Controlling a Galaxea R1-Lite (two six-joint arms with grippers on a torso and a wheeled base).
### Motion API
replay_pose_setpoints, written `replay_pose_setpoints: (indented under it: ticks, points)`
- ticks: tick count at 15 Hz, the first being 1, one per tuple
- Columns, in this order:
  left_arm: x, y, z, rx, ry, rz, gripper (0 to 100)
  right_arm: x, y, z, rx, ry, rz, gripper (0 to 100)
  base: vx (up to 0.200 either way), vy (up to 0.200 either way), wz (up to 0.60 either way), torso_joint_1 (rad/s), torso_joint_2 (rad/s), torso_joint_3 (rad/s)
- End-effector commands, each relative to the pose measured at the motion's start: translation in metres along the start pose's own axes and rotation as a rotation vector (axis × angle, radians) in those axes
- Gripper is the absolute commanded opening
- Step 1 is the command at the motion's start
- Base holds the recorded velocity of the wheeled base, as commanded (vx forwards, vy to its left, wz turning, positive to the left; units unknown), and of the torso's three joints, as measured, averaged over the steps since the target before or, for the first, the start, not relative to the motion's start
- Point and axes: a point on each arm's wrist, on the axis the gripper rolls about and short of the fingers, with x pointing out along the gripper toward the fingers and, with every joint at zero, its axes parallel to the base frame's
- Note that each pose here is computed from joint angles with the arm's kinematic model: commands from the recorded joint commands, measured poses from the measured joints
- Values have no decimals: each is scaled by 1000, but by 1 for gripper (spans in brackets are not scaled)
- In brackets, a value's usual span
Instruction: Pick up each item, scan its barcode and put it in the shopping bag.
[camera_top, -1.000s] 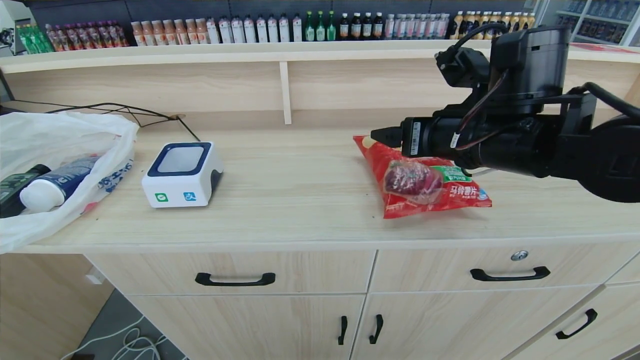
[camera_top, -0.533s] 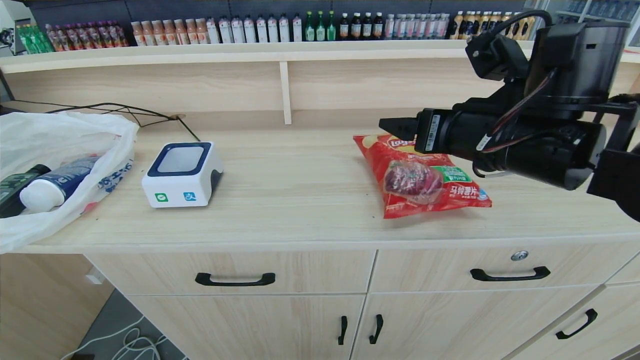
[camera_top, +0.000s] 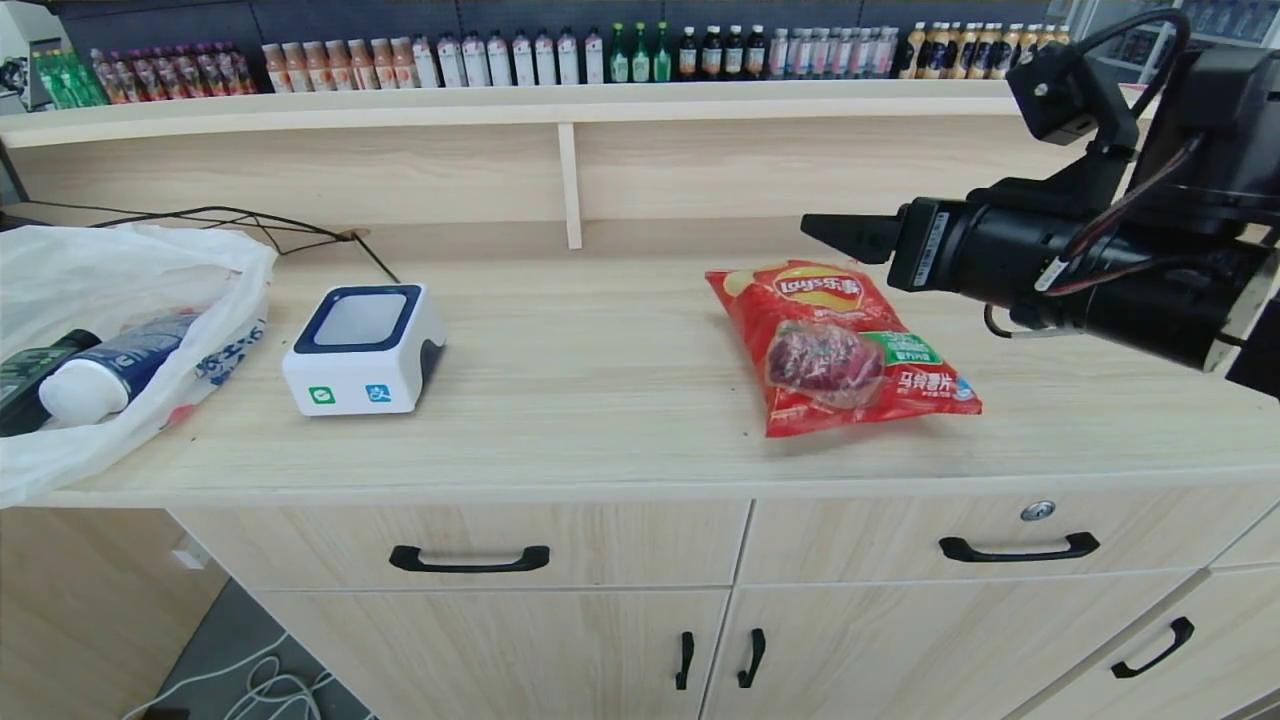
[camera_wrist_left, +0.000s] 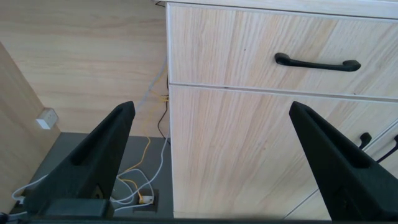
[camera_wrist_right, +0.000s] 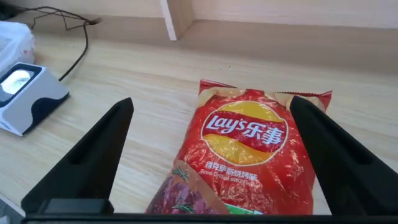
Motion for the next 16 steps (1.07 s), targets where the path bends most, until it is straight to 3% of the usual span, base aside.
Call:
replay_pose_setpoints:
  ticks: [1, 4, 6, 8, 11, 13, 16]
  points:
    - [0, 0, 0, 0, 0, 0, 100, 19, -2, 6, 27, 35, 41, 100, 0, 0, 0, 0, 0, 0]
    - [0, 0, 0, 0, 0, 0, 100, 17, 6, 11, 39, 116, 6, 100, 0, 0, 0, 0, 0, 0]
    - [0, 0, 0, 0, 0, 0, 100, 13, 12, 7, -17, 258, 15, 100, 0, 0, 0, 0, 0, 0]
    - [0, 0, 0, 0, 0, 0, 100, 21, 15, 12, -49, 332, -7, 100, 0, 0, 0, 0, 0, 0]
    - [0, 0, 0, 0, -2, 0, 100, 17, 24, 16, -81, 511, -49, 100, 0, 0, 0, 0, 0, 0]
    - [0, 0, 0, 0, 0, 0, 100, 33, 25, 24, -107, 474, -149, 100, 0, 0, 0, 0, 0, 0]
    - [0, 0, 0, 0, 0, 0, 100, 34, 24, 18, -118, 570, -166, 100, 0, 0, 0, 0, 0, 0]
